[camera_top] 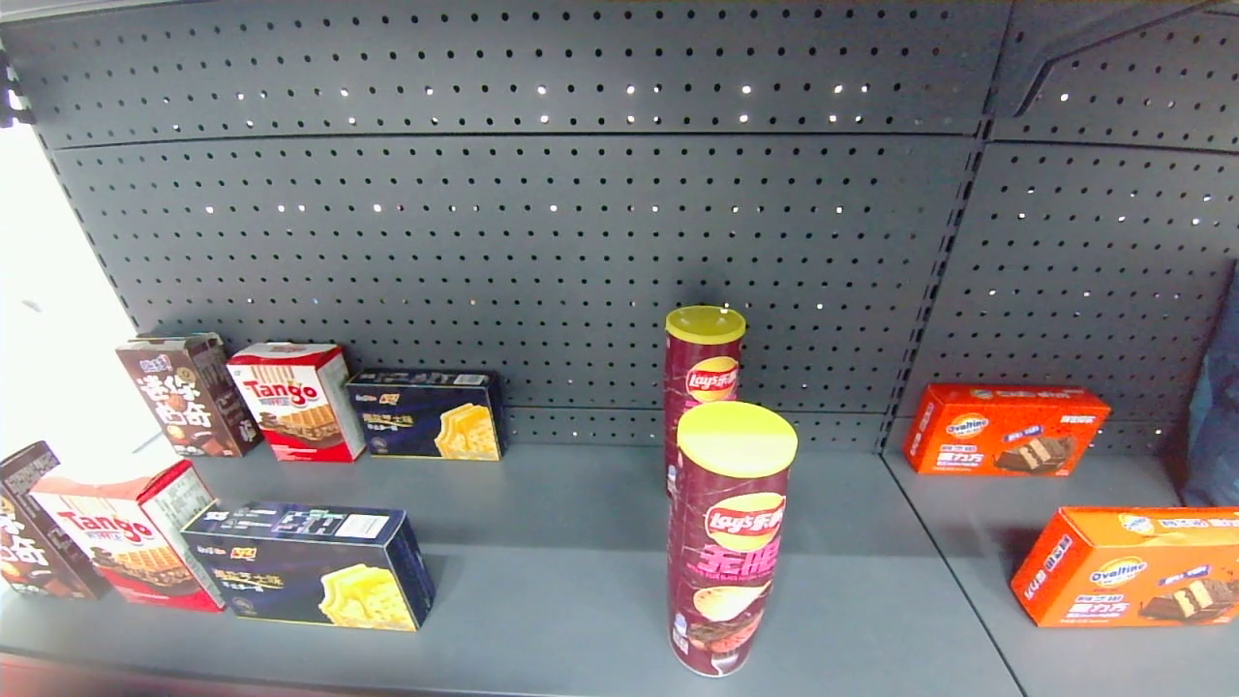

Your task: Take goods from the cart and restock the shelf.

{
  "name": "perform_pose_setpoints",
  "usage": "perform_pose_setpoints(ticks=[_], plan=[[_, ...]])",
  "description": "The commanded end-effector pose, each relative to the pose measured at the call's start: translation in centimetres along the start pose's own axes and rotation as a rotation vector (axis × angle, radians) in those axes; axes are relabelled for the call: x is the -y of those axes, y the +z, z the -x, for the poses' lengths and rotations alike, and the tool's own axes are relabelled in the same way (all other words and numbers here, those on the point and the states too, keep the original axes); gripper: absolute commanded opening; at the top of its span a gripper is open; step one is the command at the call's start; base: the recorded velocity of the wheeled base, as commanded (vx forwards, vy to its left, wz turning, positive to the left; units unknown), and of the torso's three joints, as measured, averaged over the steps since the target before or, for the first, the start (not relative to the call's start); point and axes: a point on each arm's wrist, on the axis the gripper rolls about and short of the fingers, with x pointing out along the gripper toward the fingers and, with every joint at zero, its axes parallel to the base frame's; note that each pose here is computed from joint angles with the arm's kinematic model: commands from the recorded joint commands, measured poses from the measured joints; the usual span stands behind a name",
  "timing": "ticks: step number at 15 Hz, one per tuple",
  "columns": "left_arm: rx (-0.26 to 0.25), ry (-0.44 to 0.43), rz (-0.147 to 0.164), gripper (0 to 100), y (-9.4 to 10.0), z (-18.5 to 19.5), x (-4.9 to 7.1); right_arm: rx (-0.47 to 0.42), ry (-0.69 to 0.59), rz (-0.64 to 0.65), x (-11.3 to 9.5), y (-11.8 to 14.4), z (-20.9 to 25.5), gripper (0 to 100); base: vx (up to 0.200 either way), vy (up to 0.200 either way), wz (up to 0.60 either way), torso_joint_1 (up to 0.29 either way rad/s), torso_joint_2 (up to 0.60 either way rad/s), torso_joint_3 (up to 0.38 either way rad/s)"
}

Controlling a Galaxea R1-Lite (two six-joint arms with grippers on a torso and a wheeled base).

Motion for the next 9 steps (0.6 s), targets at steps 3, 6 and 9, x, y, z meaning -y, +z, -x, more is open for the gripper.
perform_pose_setpoints(ticks=[3, 6, 9], plan=[[0.178, -0.194, 0.051, 100, -0.6, 1.2, 0.0, 0.001, 0.001, 0.0, 0.0, 0.0, 0.0, 100, 0.0, 0.0, 0.0, 0.0, 0.0, 0.0], [0.16, -0.366, 0.03, 100, -1.2, 0.9, 0.9, 0.001, 0.001, 0.0, 0.0, 0.0, 0.0, 100, 0.0, 0.0, 0.0, 0.0, 0.0, 0.0], [0.078, -0.214, 0.071, 100, -1.0, 0.4, 0.9, 0.003, 0.001, 0.0, 0.0, 0.0, 0.0, 100, 0.0, 0.0, 0.0, 0.0, 0.0, 0.0]])
